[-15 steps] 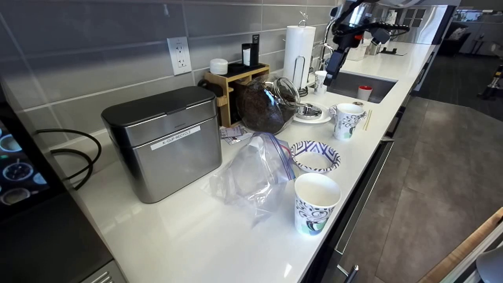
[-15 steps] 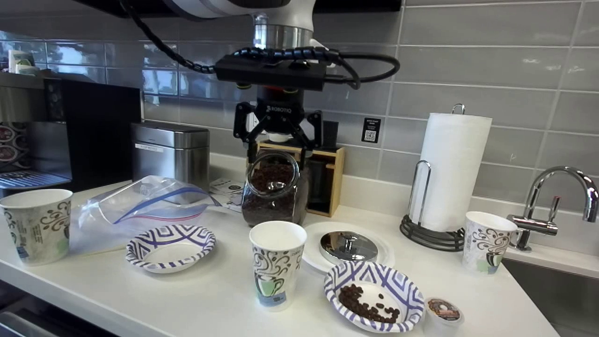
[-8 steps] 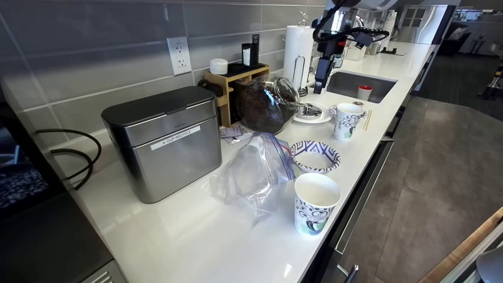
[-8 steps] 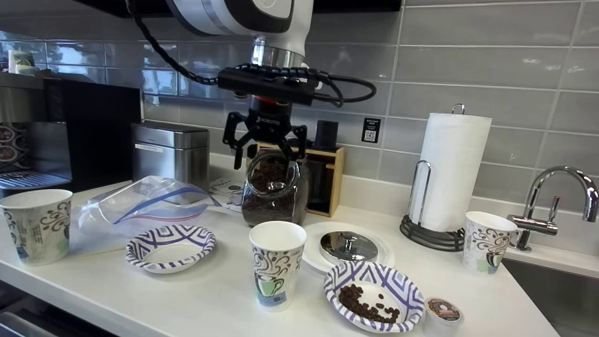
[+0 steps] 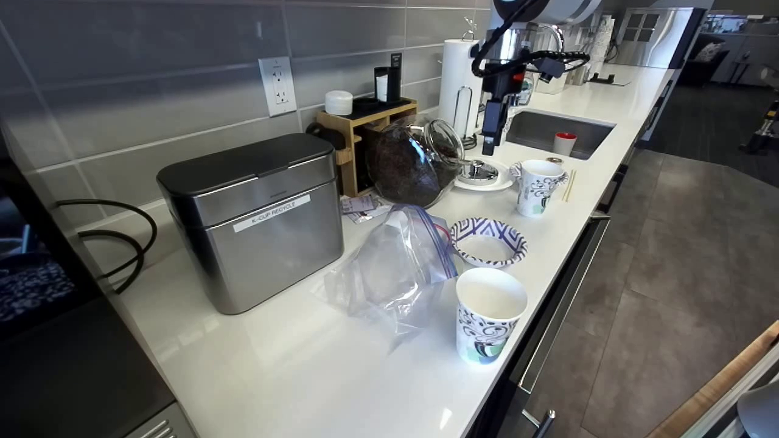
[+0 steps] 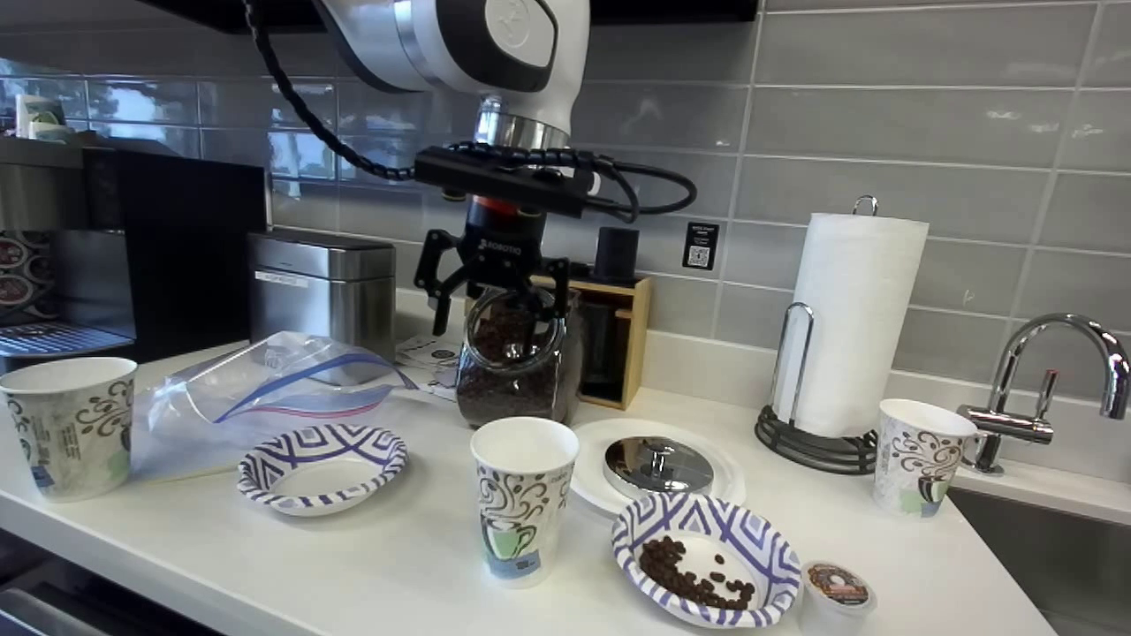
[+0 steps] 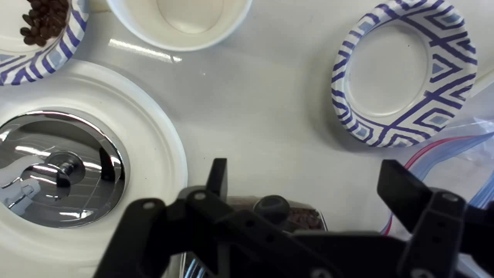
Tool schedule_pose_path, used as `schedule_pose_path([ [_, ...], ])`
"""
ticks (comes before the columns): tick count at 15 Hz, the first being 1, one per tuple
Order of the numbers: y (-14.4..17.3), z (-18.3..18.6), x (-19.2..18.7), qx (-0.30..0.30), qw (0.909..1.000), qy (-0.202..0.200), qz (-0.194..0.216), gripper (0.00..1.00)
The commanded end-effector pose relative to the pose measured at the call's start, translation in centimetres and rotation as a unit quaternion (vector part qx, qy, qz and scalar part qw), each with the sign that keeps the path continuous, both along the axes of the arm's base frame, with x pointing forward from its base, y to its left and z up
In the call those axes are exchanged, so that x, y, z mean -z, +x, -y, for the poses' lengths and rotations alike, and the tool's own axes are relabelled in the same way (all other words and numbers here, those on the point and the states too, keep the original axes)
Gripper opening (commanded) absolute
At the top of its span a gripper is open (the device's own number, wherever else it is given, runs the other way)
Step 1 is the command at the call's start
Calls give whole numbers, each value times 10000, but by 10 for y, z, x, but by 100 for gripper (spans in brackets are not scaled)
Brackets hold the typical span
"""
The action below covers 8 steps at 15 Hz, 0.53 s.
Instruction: Use the silver ladle to put some of the coffee beans into the paper cup on the right
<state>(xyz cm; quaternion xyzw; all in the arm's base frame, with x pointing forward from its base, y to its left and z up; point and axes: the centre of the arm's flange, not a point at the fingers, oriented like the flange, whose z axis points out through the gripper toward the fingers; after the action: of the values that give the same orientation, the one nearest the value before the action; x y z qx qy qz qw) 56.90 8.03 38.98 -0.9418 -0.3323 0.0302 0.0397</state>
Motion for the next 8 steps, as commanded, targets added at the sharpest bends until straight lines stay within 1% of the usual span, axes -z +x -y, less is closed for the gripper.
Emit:
schedule_pose_path([
  [1, 10, -6, 14, 121, 9996, -211, -133, 100],
  [4, 12, -9, 22, 317, 9992, -221, -131, 100],
  [8, 19, -9, 28, 584, 9979, -286, 21, 100],
])
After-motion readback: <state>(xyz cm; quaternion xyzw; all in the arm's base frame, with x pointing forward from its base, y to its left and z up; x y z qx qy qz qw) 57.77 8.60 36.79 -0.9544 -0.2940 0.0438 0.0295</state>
